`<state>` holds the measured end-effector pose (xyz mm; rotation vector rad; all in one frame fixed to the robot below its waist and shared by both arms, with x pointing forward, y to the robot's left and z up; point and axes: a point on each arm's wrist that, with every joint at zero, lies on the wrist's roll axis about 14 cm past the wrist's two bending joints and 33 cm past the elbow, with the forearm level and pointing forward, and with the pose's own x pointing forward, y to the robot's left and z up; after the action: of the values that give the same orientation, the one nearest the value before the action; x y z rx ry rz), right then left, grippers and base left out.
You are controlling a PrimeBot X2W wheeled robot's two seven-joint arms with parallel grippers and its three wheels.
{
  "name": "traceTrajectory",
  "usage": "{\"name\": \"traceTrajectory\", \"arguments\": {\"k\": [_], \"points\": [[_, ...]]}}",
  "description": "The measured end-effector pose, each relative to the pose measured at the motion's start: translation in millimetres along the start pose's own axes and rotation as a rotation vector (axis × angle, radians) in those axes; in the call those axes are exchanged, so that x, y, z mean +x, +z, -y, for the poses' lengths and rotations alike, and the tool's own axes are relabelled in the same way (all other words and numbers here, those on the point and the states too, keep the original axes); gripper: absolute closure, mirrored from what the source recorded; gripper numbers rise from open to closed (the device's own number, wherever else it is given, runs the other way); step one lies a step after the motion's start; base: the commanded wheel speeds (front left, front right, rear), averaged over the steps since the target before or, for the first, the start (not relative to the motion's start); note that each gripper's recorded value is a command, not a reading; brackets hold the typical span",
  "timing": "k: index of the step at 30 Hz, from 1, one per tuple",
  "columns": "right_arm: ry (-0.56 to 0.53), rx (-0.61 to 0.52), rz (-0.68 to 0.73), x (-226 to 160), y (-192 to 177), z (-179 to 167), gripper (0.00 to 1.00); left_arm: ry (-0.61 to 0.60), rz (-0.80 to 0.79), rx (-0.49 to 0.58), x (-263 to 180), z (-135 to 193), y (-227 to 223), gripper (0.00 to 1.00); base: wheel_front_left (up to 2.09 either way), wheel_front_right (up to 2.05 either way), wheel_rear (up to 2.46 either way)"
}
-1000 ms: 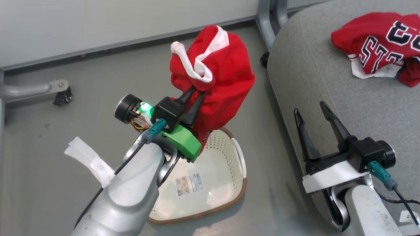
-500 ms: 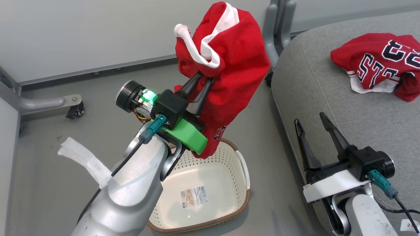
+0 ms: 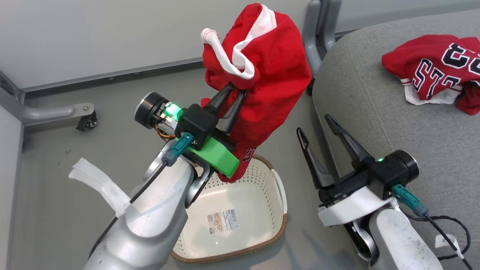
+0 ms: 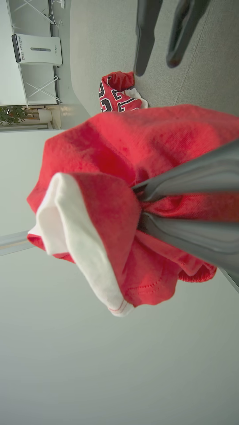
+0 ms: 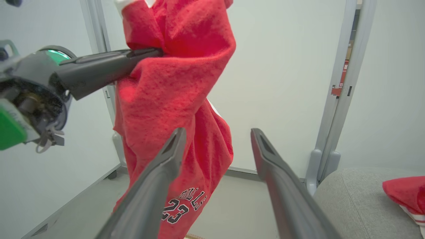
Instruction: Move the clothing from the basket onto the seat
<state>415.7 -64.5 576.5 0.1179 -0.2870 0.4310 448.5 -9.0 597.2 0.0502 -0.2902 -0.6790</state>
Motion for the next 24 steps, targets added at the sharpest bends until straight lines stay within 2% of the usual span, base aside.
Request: {"name": "traceTrajectory", "arguments": {"k": [10, 24], "points": [[0.148, 0.035, -0.002, 25.5, -4.3, -33.9, 0.0, -0.023, 0.003, -0.005, -1.4, 8.0, -0.6, 1.0, 0.0, 0.0, 0.0], [0.265, 0.083, -0.046, 45.4, -21.3, -59.4, 0.0, -0.061, 0.005, -0.026, -4.0, 21.3, -2.3, 1.0, 0.0, 0.0, 0.0]]}}
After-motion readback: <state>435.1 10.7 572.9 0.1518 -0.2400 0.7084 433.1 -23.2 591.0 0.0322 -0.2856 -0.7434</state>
